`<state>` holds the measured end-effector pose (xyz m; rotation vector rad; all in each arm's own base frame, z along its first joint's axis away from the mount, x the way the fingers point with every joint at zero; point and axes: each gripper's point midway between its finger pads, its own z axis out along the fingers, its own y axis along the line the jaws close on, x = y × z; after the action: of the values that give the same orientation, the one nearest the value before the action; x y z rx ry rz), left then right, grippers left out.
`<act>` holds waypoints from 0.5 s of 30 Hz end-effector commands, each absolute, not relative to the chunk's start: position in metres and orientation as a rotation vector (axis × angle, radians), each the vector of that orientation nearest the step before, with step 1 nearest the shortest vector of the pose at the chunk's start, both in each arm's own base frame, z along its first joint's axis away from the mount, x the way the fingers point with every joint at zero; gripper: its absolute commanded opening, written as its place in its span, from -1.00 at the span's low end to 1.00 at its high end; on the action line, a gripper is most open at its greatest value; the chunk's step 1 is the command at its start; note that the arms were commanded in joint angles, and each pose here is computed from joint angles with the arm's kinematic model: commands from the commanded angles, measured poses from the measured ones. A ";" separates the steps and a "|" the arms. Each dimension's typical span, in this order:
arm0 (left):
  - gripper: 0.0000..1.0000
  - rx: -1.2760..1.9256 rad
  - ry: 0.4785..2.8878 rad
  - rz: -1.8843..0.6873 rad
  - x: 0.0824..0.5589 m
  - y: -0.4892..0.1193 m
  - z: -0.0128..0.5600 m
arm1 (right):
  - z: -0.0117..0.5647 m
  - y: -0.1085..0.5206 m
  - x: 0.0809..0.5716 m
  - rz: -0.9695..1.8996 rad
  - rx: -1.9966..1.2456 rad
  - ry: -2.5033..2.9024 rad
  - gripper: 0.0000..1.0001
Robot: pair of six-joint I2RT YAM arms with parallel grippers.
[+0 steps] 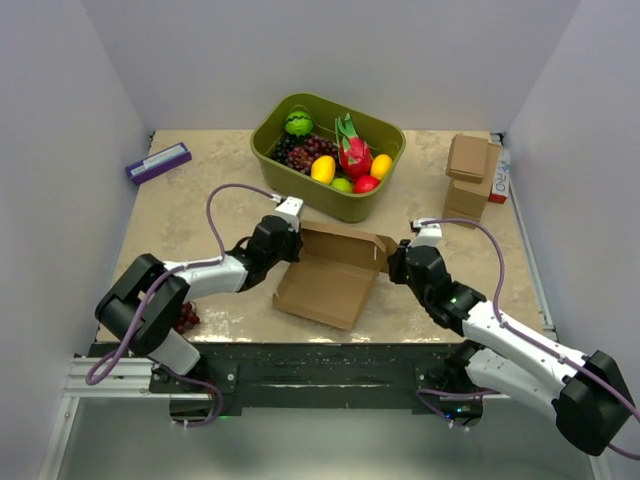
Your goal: Fold the paper box
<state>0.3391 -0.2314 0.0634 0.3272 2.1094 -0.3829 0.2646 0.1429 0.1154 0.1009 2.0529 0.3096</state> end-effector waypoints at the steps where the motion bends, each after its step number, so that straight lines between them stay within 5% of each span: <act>1: -1.00 0.200 2.196 -0.071 0.341 -0.179 0.039 | 0.131 0.135 0.273 0.301 0.168 1.980 -0.99; 15: -1.00 0.146 2.191 0.007 0.352 -0.187 0.029 | 0.127 0.139 0.271 0.332 0.172 1.976 -1.00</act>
<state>0.3516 -0.2333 0.0636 0.2250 2.0923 -0.2568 0.2625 0.1473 0.1130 0.0891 2.0518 0.3367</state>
